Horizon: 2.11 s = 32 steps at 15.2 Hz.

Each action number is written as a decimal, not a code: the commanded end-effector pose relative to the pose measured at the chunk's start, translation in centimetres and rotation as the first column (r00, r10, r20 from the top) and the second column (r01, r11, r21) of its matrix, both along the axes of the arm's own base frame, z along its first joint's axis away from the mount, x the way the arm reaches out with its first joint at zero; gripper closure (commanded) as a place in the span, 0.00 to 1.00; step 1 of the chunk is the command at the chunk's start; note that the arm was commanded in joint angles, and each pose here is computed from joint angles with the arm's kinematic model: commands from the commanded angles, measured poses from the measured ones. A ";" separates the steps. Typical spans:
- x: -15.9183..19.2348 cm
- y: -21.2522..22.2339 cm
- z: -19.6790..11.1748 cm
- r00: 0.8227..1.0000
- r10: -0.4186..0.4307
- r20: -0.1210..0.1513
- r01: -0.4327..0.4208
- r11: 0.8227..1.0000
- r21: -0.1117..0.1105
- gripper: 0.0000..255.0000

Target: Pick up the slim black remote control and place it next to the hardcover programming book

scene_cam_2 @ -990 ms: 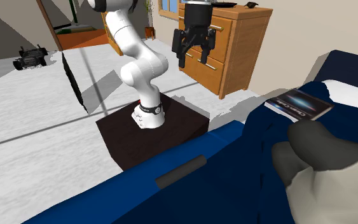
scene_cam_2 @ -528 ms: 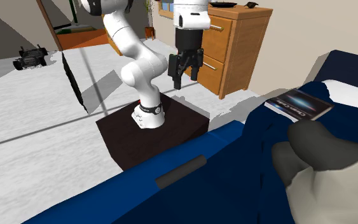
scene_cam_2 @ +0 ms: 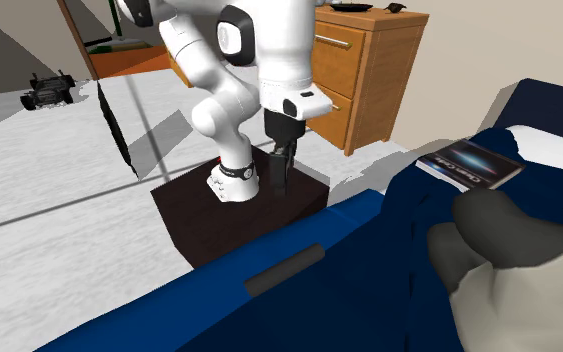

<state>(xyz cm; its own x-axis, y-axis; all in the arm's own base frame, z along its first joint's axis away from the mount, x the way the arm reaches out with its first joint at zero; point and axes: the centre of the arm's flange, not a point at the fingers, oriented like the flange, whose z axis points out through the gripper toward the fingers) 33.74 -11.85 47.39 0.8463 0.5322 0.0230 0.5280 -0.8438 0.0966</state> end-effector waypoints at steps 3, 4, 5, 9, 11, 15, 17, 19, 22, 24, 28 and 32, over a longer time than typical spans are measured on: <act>1.9 -2.6 -4.2 0.972 0.236 -0.006 -0.236 0.972 0.000 0.00; 2.5 -3.1 -5.3 0.957 0.291 -0.008 -0.291 0.957 0.000 0.00; 3.1 -3.6 -6.3 0.939 0.345 -0.010 -0.345 0.939 0.001 0.00; 5.9 -5.2 -10.6 0.836 0.549 -0.017 -0.549 0.836 0.005 0.00; 6.8 -5.6 -11.9 0.794 0.607 -0.019 -0.607 0.794 0.006 0.00; 7.0 -5.6 -14.0 0.794 0.607 -0.019 -0.607 0.794 0.006 0.00; 7.1 -5.7 -15.1 0.794 0.607 -0.019 -0.607 0.794 0.006 0.00; 7.2 -5.7 -15.9 0.794 0.607 -0.019 -0.607 0.794 0.006 0.00; 7.2 -5.7 -15.9 0.794 0.607 -0.020 -0.607 0.794 0.006 0.00; 7.2 -5.7 -15.9 0.794 0.607 -0.020 -0.607 0.794 0.006 0.00; 7.1 -5.7 -15.9 0.794 0.607 -0.020 -0.607 0.794 0.006 1.00; 7.1 -5.7 -15.9 0.794 0.607 -0.020 -0.607 0.794 0.006 1.00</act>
